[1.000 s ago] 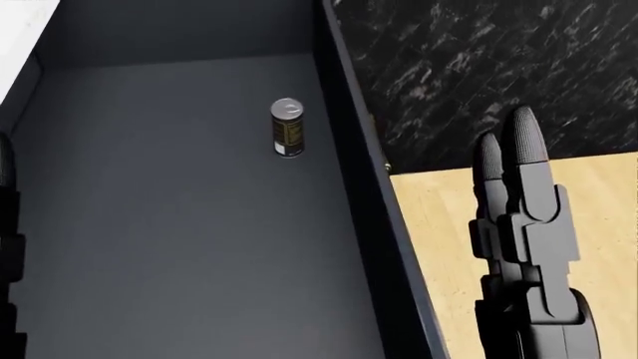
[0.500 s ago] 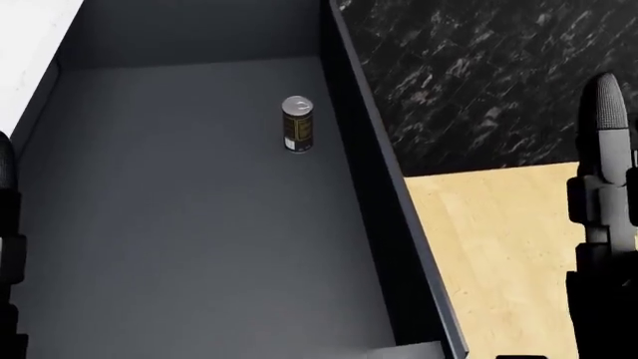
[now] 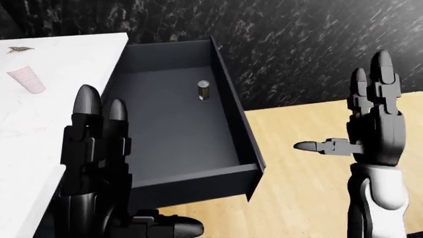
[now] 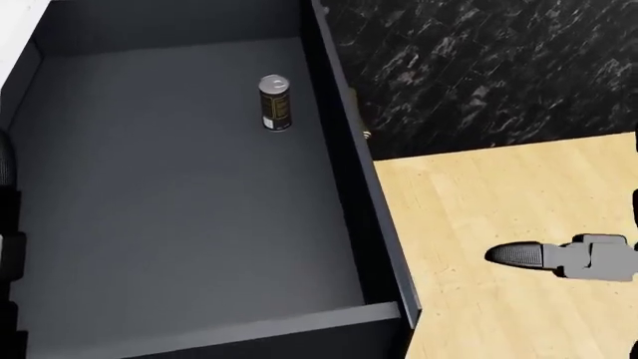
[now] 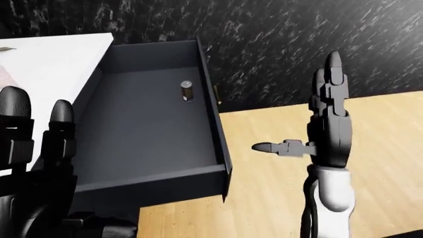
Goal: Close the right drawer.
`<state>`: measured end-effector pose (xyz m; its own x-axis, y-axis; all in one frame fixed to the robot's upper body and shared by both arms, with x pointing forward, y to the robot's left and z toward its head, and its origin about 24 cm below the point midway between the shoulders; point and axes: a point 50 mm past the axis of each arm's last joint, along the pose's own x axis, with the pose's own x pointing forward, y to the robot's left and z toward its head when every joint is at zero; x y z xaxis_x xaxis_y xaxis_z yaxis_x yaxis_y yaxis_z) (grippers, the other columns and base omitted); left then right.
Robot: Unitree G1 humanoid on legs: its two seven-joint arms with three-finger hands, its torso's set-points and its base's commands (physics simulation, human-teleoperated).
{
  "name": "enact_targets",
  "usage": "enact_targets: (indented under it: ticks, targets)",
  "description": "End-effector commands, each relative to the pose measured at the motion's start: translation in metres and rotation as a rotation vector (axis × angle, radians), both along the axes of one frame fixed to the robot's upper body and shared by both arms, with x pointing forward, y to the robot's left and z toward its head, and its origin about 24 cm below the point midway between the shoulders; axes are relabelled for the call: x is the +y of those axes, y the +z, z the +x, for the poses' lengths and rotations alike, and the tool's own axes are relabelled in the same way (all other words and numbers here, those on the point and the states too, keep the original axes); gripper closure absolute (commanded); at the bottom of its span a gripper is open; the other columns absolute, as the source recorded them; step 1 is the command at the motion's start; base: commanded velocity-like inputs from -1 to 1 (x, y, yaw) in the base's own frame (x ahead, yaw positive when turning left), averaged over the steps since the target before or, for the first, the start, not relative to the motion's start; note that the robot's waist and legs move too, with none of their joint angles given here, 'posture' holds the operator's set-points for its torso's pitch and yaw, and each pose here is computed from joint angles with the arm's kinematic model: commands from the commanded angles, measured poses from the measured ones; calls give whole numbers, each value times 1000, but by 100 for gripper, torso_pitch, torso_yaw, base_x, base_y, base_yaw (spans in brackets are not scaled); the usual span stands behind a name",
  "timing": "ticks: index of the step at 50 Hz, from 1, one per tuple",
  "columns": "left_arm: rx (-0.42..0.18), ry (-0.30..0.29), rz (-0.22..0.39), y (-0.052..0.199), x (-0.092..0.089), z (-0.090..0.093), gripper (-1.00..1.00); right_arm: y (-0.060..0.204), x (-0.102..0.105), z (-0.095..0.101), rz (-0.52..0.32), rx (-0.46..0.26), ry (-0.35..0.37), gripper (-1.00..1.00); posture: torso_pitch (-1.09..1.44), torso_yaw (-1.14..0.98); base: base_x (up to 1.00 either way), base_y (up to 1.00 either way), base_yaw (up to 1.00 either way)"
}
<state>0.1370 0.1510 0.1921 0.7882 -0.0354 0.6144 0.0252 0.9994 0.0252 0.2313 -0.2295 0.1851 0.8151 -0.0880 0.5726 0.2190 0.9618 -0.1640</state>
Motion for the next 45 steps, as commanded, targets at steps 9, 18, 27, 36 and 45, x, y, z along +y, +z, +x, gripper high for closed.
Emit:
enact_targets:
  ticks: [9, 18, 27, 36, 45]
  targets:
    - [-60, 1, -1, 9, 0, -5, -100, -39, 1, 64, -3, 52, 27, -100, 0, 0, 0, 0, 0]
    - [-60, 1, -2, 9, 0, -5, -100, -86, 13, 88, 10, 165, 70, -100, 0, 0, 0, 0, 0]
    - [-58, 3, -1, 9, 0, -5, -100, -108, 37, 95, -16, 240, 143, -100, 0, 0, 0, 0, 0]
    - [-58, 3, 1, 9, 0, -6, -100, -118, 55, 93, -26, 285, 226, -100, 0, 0, 0, 0, 0]
    - [-59, 1, -5, 9, 1, -5, -100, -115, 65, 94, -51, 306, 266, -100, 0, 0, 0, 0, 0]
